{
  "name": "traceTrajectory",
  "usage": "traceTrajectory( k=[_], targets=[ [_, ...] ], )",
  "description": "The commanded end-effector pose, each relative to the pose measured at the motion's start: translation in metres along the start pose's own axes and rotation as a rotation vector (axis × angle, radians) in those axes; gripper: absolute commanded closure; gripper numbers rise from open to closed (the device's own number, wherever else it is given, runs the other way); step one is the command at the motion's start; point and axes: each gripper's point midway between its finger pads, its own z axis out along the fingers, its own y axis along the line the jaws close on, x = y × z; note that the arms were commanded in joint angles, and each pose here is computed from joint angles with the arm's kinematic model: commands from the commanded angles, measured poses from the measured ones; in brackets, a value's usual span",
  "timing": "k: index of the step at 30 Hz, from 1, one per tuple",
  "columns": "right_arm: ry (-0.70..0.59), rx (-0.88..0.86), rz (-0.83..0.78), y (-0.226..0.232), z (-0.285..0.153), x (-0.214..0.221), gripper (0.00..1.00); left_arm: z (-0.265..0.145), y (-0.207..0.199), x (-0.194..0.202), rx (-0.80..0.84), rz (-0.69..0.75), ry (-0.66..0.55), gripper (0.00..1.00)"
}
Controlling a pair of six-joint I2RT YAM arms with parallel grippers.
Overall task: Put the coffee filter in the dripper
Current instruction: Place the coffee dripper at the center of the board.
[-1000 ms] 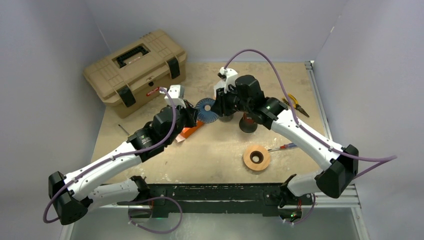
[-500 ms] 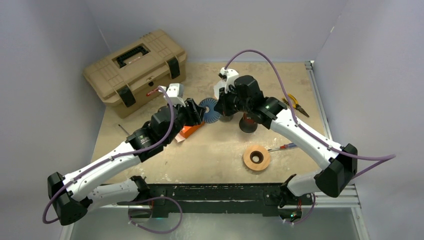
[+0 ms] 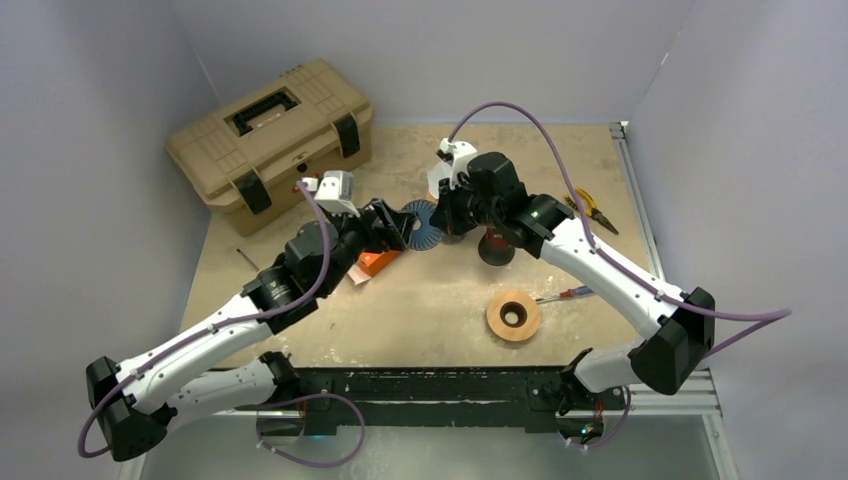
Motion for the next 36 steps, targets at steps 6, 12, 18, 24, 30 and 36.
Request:
traceTrajectory(
  k=[6,12,18,24,30,36],
  targets=[
    [-0.068,0.008,0.018,-0.004,-0.03,-0.02,1.0,-0.025,-0.007,-0.035,0.11,-0.051,-0.182,0.07],
    [-0.05,-0.011,0.034,-0.016,-0.04,-0.015,1.0,-0.031,-0.002,-0.039,0.102,-0.058,-0.211,0.06],
    [-0.064,-0.068,0.083,-0.028,-0.059,-0.011,1.0,-0.025,0.008,-0.026,0.053,-0.057,-0.172,0.05],
    [-0.045,-0.058,0.124,-0.042,-0.07,0.003,1.0,-0.019,0.008,-0.014,0.044,-0.05,-0.126,0.05],
    [-0.05,-0.016,0.163,-0.059,-0.089,0.004,1.0,-0.011,0.007,0.0,0.047,-0.016,-0.074,0.05],
    [-0.062,0.081,0.213,-0.076,-0.105,0.005,1.0,-0.006,0.006,0.005,0.041,-0.024,-0.055,0.05]
  ],
)
